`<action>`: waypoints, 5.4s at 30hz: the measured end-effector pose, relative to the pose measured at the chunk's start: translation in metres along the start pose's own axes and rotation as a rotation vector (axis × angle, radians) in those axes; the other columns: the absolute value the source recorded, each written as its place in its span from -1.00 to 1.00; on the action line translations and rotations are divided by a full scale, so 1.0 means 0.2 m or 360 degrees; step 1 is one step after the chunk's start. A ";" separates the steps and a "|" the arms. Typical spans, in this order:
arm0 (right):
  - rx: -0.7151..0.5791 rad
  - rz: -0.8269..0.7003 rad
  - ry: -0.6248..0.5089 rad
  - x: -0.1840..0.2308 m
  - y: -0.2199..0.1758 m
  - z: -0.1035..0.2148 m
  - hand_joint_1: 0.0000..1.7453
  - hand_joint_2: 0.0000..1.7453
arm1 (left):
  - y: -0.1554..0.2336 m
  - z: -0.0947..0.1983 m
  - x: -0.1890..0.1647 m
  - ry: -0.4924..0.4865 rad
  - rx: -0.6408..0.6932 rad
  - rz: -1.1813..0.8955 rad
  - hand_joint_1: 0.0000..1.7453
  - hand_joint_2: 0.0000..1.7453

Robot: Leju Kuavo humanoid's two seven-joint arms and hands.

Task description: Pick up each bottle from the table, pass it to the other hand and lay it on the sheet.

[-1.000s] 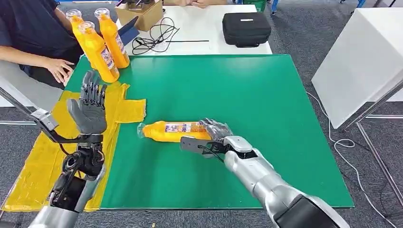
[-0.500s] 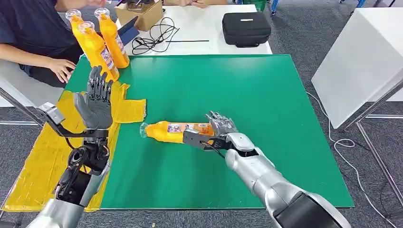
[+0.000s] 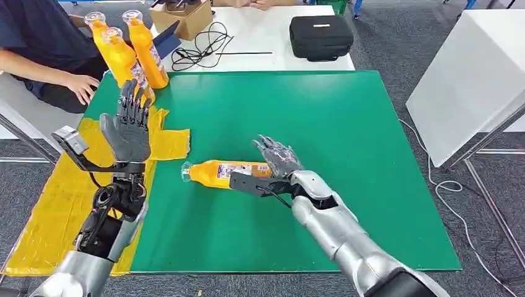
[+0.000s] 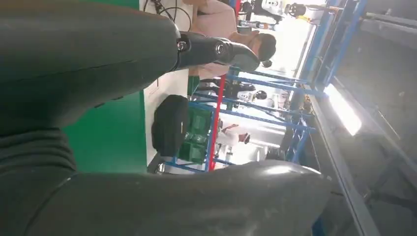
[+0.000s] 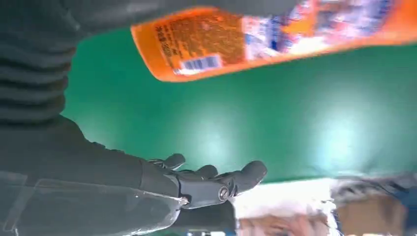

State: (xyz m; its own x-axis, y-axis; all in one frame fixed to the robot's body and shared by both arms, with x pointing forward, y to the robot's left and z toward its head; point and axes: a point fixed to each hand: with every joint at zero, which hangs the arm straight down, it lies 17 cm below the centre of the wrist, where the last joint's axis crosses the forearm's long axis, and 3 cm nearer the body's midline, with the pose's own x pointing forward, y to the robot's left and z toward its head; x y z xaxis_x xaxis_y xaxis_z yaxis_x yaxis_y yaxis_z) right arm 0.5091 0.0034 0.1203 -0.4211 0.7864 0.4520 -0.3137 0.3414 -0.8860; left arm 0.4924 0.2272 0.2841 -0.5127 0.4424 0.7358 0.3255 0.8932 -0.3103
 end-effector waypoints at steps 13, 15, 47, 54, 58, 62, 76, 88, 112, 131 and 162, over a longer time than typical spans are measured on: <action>-0.0051 -0.0097 -0.0275 0.34 -0.08 0.05 -1.00 1.00 | 0.09 0.08 0.06 -0.0033 0.0099 -0.0019 -1.00 -1.00; -0.0050 -0.0102 -0.0284 0.36 -0.07 0.05 -1.00 1.00 | 0.10 0.08 0.07 -0.0040 0.0105 -0.0023 -1.00 -1.00; 0.0297 0.0441 0.0396 -0.16 0.35 0.01 -1.00 1.00 | -0.04 -0.05 0.05 -0.0013 -0.0057 0.0105 -1.00 -1.00; 0.0365 0.0441 0.0472 -0.25 0.37 0.03 -1.00 1.00 | -0.08 -0.10 0.01 0.0004 -0.0070 0.0121 -1.00 -1.00; 0.0415 0.0446 0.0512 -0.29 0.39 0.05 0.58 1.00 | -0.09 -0.12 0.01 0.0008 -0.0067 0.0128 -1.00 -1.00; 0.0449 0.0463 0.0533 -0.31 0.40 0.06 0.74 1.00 | -0.11 -0.14 0.00 0.0018 -0.0070 0.0137 -1.00 -1.00; 0.0473 0.0456 0.0561 -0.35 0.41 0.08 1.00 1.00 | -0.13 -0.16 -0.03 0.0034 -0.0077 0.0147 -1.00 -1.00; 0.0485 0.0447 0.0533 -0.36 0.42 0.08 1.00 1.00 | -0.13 -0.16 -0.03 0.0039 -0.0076 0.0150 -1.00 -1.00; -0.0205 -0.0435 0.0178 -0.18 -0.16 -0.05 1.00 1.00 | 0.35 0.14 -0.07 0.0187 0.0136 0.0053 -1.00 1.00; -0.0441 -0.0531 0.0133 -0.23 -0.33 0.00 1.00 1.00 | 0.32 0.13 -0.10 0.0212 0.0145 0.0169 -1.00 1.00; -0.0628 -0.0254 -0.0080 0.51 -0.32 -0.07 1.00 1.00 | -0.38 0.22 -0.11 0.0235 -0.0013 0.0757 -1.00 1.00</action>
State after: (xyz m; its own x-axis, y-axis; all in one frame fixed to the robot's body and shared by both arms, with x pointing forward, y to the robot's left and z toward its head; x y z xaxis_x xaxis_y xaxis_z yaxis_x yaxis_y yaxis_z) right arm 0.4990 0.0687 0.2216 -0.4379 0.6850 0.5823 -0.0327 0.6351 -0.7717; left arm 0.4437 0.1542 0.2648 -0.1882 0.7842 0.5913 0.5023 0.5942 -0.6281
